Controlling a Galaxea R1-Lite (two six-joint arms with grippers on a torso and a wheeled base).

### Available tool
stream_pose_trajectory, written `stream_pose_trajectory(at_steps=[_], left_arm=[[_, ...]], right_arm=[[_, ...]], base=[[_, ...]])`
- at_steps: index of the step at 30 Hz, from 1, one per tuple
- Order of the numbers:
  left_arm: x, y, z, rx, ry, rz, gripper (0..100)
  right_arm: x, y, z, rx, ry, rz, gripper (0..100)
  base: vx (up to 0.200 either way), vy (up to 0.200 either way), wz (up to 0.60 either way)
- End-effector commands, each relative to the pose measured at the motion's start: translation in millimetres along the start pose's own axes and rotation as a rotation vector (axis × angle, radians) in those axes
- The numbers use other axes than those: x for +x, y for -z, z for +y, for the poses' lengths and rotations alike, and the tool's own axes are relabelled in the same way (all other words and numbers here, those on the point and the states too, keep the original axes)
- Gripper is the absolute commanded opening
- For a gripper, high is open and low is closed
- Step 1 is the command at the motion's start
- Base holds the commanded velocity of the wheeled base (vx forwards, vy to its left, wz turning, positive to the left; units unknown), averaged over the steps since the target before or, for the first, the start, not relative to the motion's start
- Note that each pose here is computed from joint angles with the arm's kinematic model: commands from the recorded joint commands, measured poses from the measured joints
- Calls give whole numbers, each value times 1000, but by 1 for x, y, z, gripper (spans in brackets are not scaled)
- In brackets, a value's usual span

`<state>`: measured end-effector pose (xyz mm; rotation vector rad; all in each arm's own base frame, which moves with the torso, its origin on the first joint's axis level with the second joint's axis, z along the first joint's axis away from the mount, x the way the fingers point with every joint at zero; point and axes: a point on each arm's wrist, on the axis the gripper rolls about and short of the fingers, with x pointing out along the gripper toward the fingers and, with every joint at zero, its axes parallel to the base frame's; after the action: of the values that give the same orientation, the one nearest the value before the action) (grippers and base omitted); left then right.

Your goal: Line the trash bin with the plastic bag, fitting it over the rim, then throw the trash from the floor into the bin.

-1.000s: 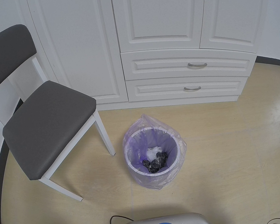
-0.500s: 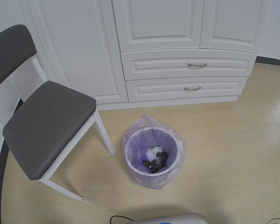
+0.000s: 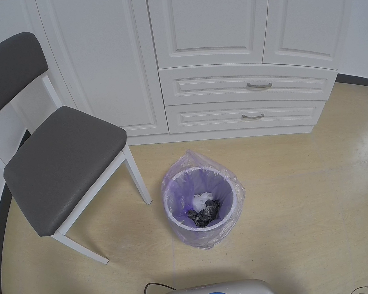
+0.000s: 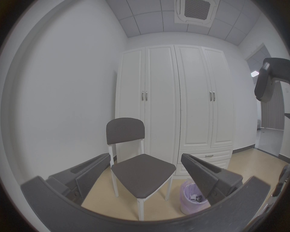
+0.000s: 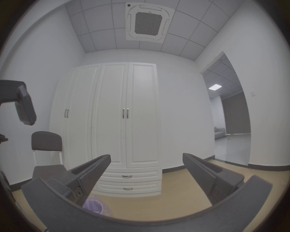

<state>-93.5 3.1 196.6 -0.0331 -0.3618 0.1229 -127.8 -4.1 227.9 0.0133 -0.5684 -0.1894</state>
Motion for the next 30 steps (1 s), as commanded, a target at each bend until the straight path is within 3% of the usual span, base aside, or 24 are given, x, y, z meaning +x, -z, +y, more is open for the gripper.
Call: stream_pose_trajectory(at_steps=[1,6,14,17,18,22,30], left_arm=[[2,9,0,1,5,-9,100],[20,44,-4,31,77,42,100],[36,71,-4,27,117,113,100],[37,87,-4,32,122,173,100],[36,104,-4,41,118,223,100],[32,124,-4,48,94,272,100],[25,132,-2,69,-17,296,100]], right_arm=[[4,13,3,-24,-59,-3,100],[19,62,10,-125,-181,33,100],[23,113,13,-153,-195,95,100],[21,129,13,-153,-200,148,100],[20,139,13,-156,-204,183,100],[18,153,14,-165,-209,231,100],[17,157,14,-166,-212,255,100]], base=[[0,0,0],[0,0,0],[0,0,0],[0,0,0],[0,0,0],[0,0,0],[0,0,0]])
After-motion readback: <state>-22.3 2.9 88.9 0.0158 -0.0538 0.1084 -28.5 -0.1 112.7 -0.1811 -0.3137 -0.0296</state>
